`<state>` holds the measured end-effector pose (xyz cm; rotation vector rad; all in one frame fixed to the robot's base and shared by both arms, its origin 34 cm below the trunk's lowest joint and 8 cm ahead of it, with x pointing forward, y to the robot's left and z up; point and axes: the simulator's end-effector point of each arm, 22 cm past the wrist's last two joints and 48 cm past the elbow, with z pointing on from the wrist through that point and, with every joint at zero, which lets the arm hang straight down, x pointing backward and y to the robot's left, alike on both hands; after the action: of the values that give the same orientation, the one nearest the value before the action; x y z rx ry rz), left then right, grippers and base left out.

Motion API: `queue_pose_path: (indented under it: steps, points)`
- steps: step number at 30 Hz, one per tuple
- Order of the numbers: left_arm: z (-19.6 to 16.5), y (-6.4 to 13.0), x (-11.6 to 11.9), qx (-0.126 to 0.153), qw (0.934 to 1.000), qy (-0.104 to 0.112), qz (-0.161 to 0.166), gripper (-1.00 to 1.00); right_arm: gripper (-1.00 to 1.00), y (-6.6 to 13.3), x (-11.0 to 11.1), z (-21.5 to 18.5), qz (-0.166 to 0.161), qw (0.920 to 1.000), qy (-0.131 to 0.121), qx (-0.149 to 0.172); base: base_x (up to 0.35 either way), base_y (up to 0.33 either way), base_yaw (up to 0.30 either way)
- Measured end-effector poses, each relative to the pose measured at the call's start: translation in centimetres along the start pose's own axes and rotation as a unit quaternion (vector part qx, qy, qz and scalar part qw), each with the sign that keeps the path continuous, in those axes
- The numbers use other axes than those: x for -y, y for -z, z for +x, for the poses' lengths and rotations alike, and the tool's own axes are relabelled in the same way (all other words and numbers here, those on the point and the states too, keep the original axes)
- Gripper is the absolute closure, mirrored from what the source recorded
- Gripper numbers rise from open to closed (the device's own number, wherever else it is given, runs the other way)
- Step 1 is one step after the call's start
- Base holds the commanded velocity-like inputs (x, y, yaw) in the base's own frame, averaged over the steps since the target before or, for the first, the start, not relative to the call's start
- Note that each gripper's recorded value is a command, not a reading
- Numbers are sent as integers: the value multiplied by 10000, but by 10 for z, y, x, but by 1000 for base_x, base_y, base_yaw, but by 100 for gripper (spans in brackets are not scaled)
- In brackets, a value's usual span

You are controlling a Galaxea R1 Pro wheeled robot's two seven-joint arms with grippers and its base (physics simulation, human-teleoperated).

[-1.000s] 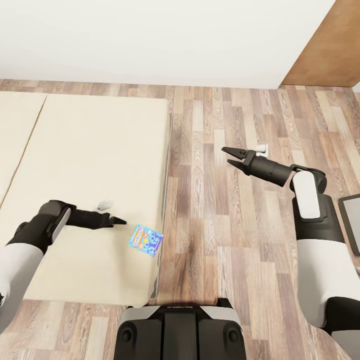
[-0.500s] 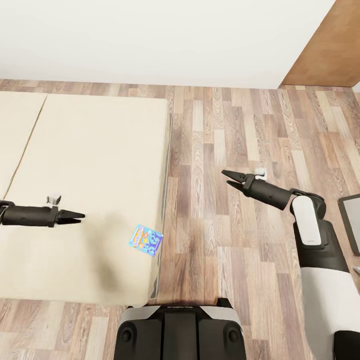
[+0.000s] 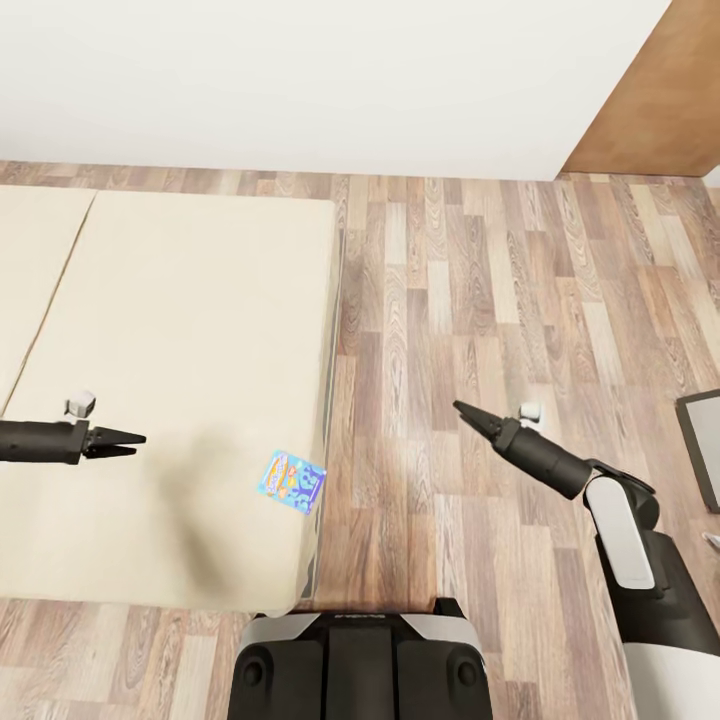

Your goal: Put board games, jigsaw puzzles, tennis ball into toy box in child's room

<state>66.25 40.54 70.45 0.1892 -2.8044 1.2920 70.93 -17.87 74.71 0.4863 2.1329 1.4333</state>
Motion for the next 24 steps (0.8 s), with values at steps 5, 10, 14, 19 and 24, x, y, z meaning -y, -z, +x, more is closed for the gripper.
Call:
queue_pose_path:
  steps: [5,10,14,19,24]
  points:
    - [-1,2,3,16,10000,-23,-1,-100,-100,9,-2,8,-87,9999,34,102,0,0,0]
    - [-2,6,5,37,10000,-52,-16,-100,-100,18,-2,17,-113,9998,44,163,0,0,0]
    - [-1,6,8,34,10000,-76,-14,-100,-100,29,0,30,-108,9997,15,204,0,0,0]
    - [9,3,6,-34,10000,-16,-11,-100,-100,40,-6,36,-259,9989,134,364,0,0,0]
    - [22,1,2,-105,9999,83,-14,-100,-100,49,-4,49,-239,9990,122,361,0,0,0]
